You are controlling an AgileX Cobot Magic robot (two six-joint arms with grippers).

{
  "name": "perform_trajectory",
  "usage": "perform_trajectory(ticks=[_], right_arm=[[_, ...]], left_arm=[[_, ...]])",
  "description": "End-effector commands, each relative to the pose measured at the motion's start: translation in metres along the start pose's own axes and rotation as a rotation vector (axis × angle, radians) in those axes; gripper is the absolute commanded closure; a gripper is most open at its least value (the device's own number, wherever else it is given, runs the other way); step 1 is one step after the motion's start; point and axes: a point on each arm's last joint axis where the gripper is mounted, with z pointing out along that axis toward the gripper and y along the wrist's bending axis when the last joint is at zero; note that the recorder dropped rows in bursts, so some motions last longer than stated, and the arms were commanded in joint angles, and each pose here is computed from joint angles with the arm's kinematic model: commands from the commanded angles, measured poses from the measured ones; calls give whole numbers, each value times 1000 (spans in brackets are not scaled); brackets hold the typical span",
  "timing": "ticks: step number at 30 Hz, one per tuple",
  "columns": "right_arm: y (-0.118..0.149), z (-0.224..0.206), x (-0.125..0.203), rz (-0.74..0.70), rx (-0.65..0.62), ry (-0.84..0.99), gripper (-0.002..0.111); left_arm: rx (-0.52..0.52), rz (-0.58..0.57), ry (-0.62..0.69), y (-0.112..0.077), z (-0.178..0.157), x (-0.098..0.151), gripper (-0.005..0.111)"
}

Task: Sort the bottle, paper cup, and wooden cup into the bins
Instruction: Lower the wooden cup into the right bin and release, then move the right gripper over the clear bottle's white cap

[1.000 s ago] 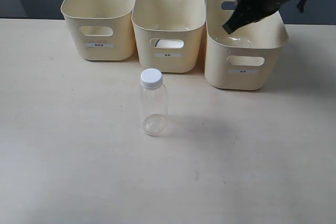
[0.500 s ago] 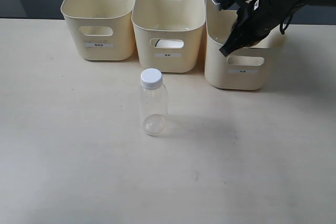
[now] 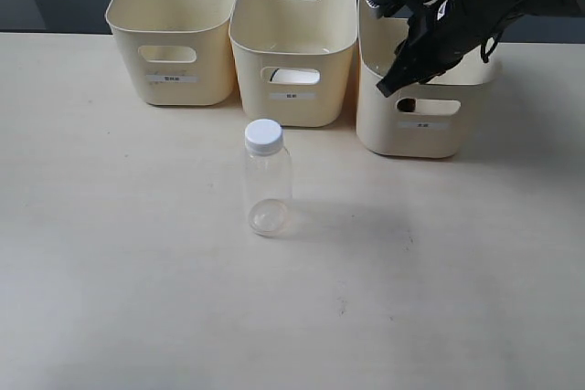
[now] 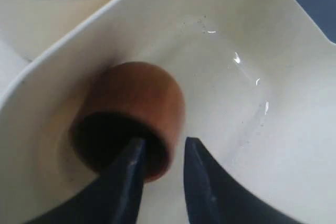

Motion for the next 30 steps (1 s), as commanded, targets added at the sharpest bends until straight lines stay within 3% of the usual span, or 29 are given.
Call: perform_trajectory(ticks=[1,11,30], right_arm=[[-3,-2,-1,4,9,-13,81],[-5,-13,-5,15,19,-40,81],[-11,-87,-18,53,17,-106,81]], left_arm=[[-2,-2,-10,0,0,0,107],[-2,-2,-10,0,0,0,107],[-2,-2,-10,0,0,0,107]])
